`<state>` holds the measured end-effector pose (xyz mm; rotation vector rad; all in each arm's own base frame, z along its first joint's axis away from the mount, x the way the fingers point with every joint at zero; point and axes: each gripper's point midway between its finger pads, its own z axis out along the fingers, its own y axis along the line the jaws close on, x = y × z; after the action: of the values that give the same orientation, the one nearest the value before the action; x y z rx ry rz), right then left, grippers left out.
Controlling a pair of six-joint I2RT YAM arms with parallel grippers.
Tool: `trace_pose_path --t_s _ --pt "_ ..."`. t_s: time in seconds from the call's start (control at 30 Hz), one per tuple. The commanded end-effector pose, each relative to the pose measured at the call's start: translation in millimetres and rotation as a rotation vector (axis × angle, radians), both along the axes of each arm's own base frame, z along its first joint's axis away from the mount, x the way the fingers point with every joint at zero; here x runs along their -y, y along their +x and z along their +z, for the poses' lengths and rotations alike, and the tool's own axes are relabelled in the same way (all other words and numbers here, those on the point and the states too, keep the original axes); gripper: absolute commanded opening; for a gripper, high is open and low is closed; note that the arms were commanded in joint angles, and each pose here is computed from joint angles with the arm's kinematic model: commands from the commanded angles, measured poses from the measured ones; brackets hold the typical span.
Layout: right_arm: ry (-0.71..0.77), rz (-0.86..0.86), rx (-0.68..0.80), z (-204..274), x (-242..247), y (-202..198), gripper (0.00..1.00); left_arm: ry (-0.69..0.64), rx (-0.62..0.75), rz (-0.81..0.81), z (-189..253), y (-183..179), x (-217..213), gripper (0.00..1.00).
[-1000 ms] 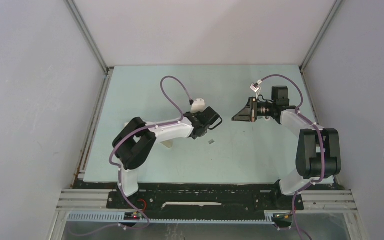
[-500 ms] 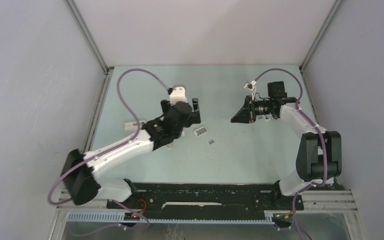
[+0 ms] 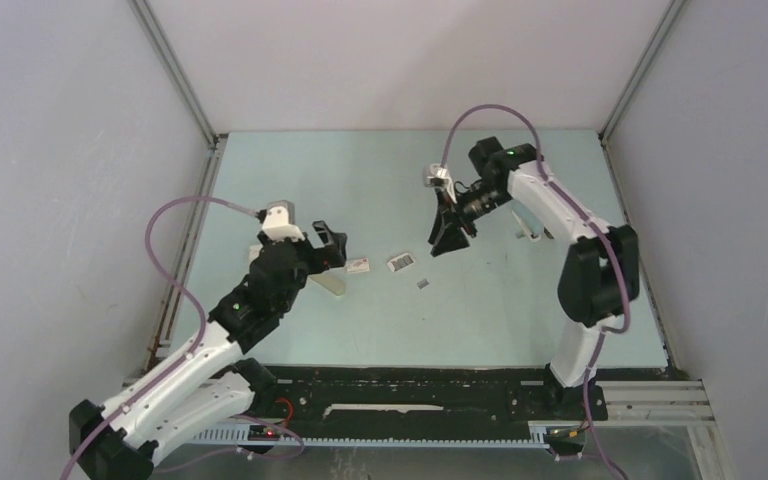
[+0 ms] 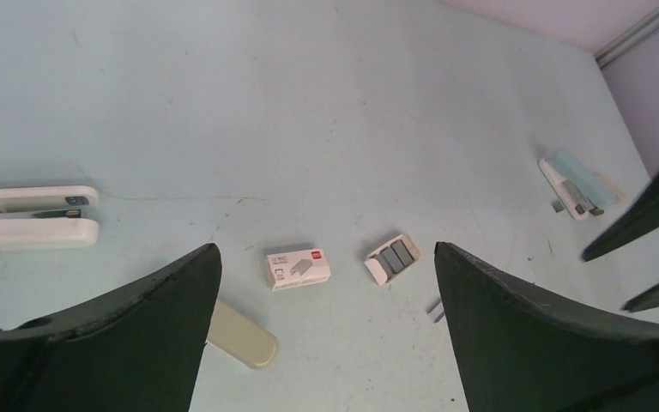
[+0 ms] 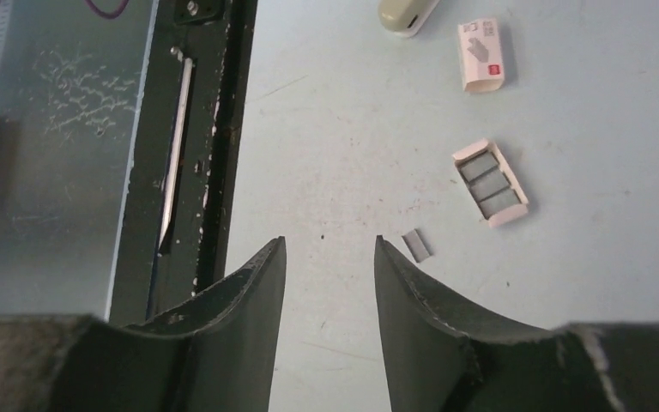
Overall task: Unload the staples from the stapler
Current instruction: Pick up the staple from the center of the board.
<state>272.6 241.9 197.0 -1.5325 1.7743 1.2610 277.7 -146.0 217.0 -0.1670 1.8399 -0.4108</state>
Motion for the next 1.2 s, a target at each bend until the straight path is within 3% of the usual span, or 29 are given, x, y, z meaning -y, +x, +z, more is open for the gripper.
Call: trace_pose_path --t_s 0.0,0.1,0.23,0.67,1.17 --pt "-0.069 0.126 -0.076 -17.8 1.1 -25.4 0.52 -0.073 0.057 0.007 6.8 -6.2 -12.4 1.0" --pt "-0.116 0.146 0.127 -35.1 -3.3 -21.1 0.57 -0.084 0.058 0.026 0.5 -10.5 -21.8 1.0" --pt "-0.168 0.175 0.271 -48.1 -4.0 -19.7 0.64 -0.098 0.06 0.06 -5.7 -15.2 -33.3 1.0" --pt "-0.244 0.211 0.322 -85.6 -5.8 -14.6 0.6 -0.223 0.051 0.098 -24.8 -14.6 -39.2 1.0" --pt "-0.332 0.288 0.345 -112.6 -1.3 -15.9 0.58 -0.24 0.025 0.105 -30.3 0.4 -41.5 1.0"
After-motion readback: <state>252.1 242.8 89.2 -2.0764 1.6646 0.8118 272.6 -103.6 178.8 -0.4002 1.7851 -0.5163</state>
